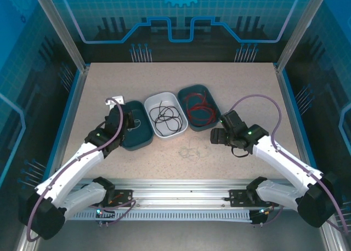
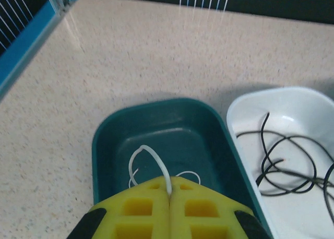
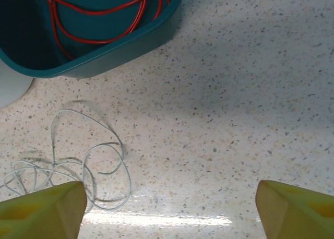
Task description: Untangle the cables
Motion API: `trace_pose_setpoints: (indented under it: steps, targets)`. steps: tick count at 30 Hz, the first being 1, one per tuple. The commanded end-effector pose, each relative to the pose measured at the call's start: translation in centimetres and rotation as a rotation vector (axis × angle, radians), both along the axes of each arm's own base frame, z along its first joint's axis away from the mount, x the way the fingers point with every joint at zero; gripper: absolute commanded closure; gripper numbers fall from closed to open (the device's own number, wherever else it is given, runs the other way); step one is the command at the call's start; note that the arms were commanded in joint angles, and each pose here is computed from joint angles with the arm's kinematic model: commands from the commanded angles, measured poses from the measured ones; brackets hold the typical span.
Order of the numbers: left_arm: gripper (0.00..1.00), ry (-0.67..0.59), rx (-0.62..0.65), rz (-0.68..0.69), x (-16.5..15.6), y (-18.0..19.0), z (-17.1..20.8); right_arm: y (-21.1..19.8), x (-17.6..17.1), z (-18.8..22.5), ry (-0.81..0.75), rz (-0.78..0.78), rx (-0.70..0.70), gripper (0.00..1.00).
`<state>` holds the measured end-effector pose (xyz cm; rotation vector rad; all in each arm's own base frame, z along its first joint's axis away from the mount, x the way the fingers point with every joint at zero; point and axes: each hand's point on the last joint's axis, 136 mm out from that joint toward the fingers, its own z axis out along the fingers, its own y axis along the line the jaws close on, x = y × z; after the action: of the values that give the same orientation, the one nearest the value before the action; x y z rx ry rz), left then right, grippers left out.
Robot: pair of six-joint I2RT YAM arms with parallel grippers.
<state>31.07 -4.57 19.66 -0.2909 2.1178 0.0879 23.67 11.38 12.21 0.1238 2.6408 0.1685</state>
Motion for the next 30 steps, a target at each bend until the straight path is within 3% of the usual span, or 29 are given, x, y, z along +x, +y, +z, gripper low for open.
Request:
trace_pose_setpoints:
  steps: [1,3,5,8,9,16,22,30]
  targets:
    - [0.91,0.013,-0.074,0.018,0.4,-0.5,-1.4,0.7,-0.2,-1.0,0.032,0.005,0.044,0.2]
    - [0.86,0.04,-0.078,0.026,0.4,-0.6,-2.4,1.1,-0.4,-1.5,0.051,0.013,0.061,0.23]
    - [0.73,0.059,-0.083,0.033,0.4,-0.6,-3.0,1.6,-0.5,-1.9,0.063,0.02,0.075,0.27]
    - [0.43,0.074,-0.089,0.041,0.3,-0.6,-3.4,2.7,-0.6,-2.7,0.092,0.042,0.103,0.31]
    - [0.37,0.076,-0.089,0.043,0.3,-0.6,-3.5,3.0,-0.7,-3.0,0.102,0.052,0.103,0.31]
    - [0.08,0.069,-0.094,0.035,0.2,-0.6,-3.0,4.9,-0.8,-4.0,0.135,0.105,0.067,0.31]
    - [0.08,0.137,-0.111,0.024,-0.9,-0.8,-3.4,6.0,-0.9,-4.7,0.166,0.12,0.047,0.33]
    - [0.24,0.309,-0.312,0.114,-7.4,-0.4,-4.9,5.5,-1.5,-5.1,0.176,0.112,0.02,0.32]
